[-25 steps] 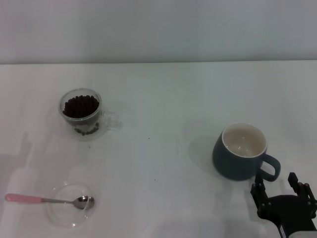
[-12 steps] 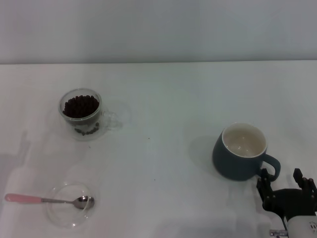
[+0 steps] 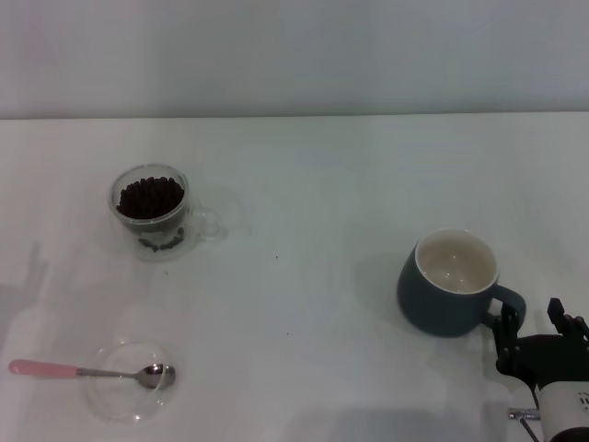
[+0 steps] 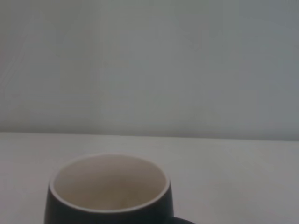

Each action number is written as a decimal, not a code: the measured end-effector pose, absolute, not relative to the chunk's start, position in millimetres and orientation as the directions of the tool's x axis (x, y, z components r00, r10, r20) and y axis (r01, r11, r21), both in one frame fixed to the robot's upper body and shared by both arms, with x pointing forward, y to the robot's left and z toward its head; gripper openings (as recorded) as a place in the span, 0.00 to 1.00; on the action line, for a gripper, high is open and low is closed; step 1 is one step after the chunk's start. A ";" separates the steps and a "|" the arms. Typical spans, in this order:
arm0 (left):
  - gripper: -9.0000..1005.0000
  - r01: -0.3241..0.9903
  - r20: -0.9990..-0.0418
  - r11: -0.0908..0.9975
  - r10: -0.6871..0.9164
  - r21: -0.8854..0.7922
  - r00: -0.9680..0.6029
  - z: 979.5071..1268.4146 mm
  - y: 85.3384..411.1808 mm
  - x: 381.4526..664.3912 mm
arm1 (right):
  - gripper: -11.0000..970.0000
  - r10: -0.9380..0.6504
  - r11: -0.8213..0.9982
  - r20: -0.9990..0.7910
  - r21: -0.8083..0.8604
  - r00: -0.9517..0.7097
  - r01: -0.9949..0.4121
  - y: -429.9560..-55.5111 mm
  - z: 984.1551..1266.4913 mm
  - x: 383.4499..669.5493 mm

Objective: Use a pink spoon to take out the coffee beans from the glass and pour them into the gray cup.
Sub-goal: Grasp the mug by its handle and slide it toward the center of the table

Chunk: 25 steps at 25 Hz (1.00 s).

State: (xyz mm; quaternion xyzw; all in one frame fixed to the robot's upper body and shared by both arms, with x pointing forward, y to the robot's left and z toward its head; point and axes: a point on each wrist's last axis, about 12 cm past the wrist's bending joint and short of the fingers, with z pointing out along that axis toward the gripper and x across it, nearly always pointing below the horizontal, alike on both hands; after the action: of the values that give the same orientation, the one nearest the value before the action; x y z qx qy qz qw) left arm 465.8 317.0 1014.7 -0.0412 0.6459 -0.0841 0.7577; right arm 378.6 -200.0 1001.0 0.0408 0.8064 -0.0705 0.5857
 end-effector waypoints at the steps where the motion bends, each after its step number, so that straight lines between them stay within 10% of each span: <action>1: 0.77 0.073 -0.972 0.983 -0.180 -0.171 0.152 1014.7 317.2 465.9 | 0.74 -0.018 0.987 -0.951 -0.067 -0.309 0.148 -200.2 1001.1 379.4; 14: 0.77 0.065 -0.972 0.985 -0.169 -0.160 0.165 1017.5 320.4 469.6 | 0.18 0.005 0.991 -0.942 -0.040 -0.336 0.125 -196.9 997.7 395.6; 25: 0.77 0.047 -0.971 0.985 -0.170 -0.165 0.168 1017.1 323.1 468.4 | 0.16 -0.012 0.996 -0.949 -0.039 -0.314 0.082 -192.3 1000.5 405.8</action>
State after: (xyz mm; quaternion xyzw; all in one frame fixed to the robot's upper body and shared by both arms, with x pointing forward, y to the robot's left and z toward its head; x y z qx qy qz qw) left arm 468.4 323.1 1017.1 -0.0481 0.6412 -0.0711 0.7626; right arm 405.8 -192.3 1000.5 0.0217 0.8095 -0.0400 0.5853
